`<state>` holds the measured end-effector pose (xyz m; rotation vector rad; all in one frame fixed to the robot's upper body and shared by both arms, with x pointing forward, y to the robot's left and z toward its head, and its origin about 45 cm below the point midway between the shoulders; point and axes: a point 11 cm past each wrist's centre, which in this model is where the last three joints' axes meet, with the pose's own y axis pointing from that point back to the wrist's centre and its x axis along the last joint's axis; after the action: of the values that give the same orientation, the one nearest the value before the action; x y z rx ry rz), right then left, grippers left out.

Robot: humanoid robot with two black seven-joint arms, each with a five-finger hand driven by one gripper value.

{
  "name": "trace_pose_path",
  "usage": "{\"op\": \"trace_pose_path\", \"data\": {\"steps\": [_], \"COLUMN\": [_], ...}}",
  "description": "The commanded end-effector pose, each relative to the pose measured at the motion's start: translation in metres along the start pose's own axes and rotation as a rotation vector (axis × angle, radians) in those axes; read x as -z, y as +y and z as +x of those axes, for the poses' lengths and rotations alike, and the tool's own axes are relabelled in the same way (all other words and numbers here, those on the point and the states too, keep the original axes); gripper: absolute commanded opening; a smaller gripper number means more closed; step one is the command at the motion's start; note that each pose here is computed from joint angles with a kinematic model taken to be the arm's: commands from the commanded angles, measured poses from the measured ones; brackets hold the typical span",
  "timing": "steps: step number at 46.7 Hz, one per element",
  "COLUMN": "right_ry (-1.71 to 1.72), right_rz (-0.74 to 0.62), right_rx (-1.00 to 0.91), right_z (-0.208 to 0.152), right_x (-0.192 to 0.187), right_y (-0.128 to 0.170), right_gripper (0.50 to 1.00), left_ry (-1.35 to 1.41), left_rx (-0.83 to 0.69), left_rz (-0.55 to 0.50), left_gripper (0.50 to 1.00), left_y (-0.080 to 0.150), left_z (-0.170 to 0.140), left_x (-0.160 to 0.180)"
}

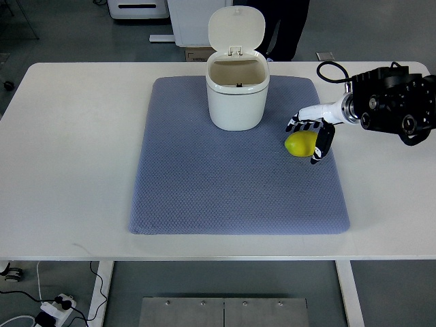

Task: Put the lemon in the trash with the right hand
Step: 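Close the right hand's fingers around the lemon, then lift the lemon and carry it over the white bin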

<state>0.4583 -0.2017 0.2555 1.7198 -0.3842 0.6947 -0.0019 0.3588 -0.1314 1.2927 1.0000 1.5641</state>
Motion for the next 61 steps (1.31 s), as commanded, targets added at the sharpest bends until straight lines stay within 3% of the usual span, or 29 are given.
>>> {"op": "trace_pose_path", "data": {"steps": [1,30,40,45,61], "right_ry": [-0.005,-0.012,-0.013,-0.013,-0.01], "right_rz": [-0.001,-0.006,-0.004,-0.003,-0.011], "right_rx": [0.004,-0.008,-0.007,-0.007,-0.046], "right_z": [-0.003,-0.002,-0.002,-0.002,0.019], "right_x": [-0.001,-0.005,-0.005,-0.004,-0.007], "right_y": [-0.002,-0.005,-0.005,-0.005,0.007], "right_gripper": [0.847,0.715,0.598,0.5,0.5], "left_ry": [0.0,0.0,0.0,0.0,0.0], "left_rx": [0.001,0.001,0.001,-0.001,-0.001], "left_rz": [0.0,0.0,0.0,0.0,0.0], "left_gripper": [1.0,1.0,1.0,1.0,1.0], "left_y": [0.0,0.0,0.0,0.0,0.0], "left_z": [0.0,0.0,0.0,0.0,0.0], "left_x": [0.0,0.0,0.0,0.0,0.0]}}
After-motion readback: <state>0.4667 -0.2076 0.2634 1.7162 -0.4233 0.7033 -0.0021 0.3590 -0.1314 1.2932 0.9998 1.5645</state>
